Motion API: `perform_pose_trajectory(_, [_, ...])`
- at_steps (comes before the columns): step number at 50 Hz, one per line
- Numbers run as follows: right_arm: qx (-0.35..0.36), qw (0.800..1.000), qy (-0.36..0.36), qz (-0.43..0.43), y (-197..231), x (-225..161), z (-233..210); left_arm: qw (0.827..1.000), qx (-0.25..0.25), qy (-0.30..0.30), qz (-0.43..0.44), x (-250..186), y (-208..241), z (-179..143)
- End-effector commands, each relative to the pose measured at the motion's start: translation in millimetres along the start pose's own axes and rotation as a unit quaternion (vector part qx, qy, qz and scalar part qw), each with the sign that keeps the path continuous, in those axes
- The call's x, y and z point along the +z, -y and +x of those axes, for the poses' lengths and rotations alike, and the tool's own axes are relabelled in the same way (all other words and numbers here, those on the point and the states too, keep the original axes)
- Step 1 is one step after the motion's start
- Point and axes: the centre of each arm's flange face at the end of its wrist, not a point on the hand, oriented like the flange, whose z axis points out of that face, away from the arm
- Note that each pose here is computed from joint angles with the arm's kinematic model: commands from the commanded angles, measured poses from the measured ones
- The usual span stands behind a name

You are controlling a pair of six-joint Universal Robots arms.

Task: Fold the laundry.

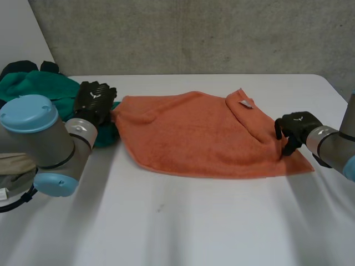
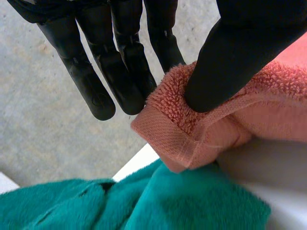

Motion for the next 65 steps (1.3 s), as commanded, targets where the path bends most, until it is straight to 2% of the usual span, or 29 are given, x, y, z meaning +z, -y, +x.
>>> perform_pose_trajectory(1, [-0.030, 0.999, -0.004, -0.013, -9, 3, 6, 1.000, 0.000, 0.017, 0.004, -7, 11, -18])
perform_pose_trajectory(8, [-0.066, 0.997, -0.001, -0.025, -14, 0, 4, 1.000, 0.000, 0.017, 0.002, -12, 15, -20])
perform_pose_trajectory(12, [-0.062, 0.998, 0.001, -0.029, -15, -7, 6, 1.000, -0.001, 0.011, -0.002, -15, 14, -16])
perform_pose_trajectory(18, [-0.058, 0.998, -0.019, -0.025, -6, -40, 22, 1.000, -0.001, 0.009, 0.000, -15, 16, -14])
perform_pose_trajectory(24, [-0.047, 0.999, 0.026, -0.010, -14, -52, 14, 1.000, -0.001, 0.006, 0.009, -15, 21, -12])
perform_pose_trajectory(31, [-0.042, 0.998, 0.036, 0.014, -22, -44, 12, 1.000, -0.002, 0.003, 0.014, -15, 24, -9])
perform_pose_trajectory(36, [-0.042, 0.998, 0.052, 0.001, -39, -31, 3, 1.000, -0.011, 0.001, 0.015, -16, 25, -7])
perform_pose_trajectory(46, [-0.049, 0.998, 0.039, 0.009, -53, -7, 6, 0.999, -0.031, 0.004, 0.017, -14, 26, -9])
perform_pose_trajectory(51, [-0.045, 0.999, 0.005, 0.019, -44, -10, 18, 0.999, -0.035, 0.006, 0.020, -16, 32, -11])
perform_pose_trajectory(56, [-0.062, 0.992, -0.069, 0.082, 24, -60, 57, 0.998, -0.041, 0.025, 0.049, -33, 75, -38])
perform_pose_trajectory(59, [-0.070, 0.987, -0.086, 0.114, 58, -92, 65, 0.997, -0.041, 0.034, 0.063, -48, 100, -52])
perform_pose_trajectory(65, [-0.073, 0.987, -0.099, 0.108, 85, -130, 74, 0.995, -0.041, 0.040, 0.081, -75, 136, -68])
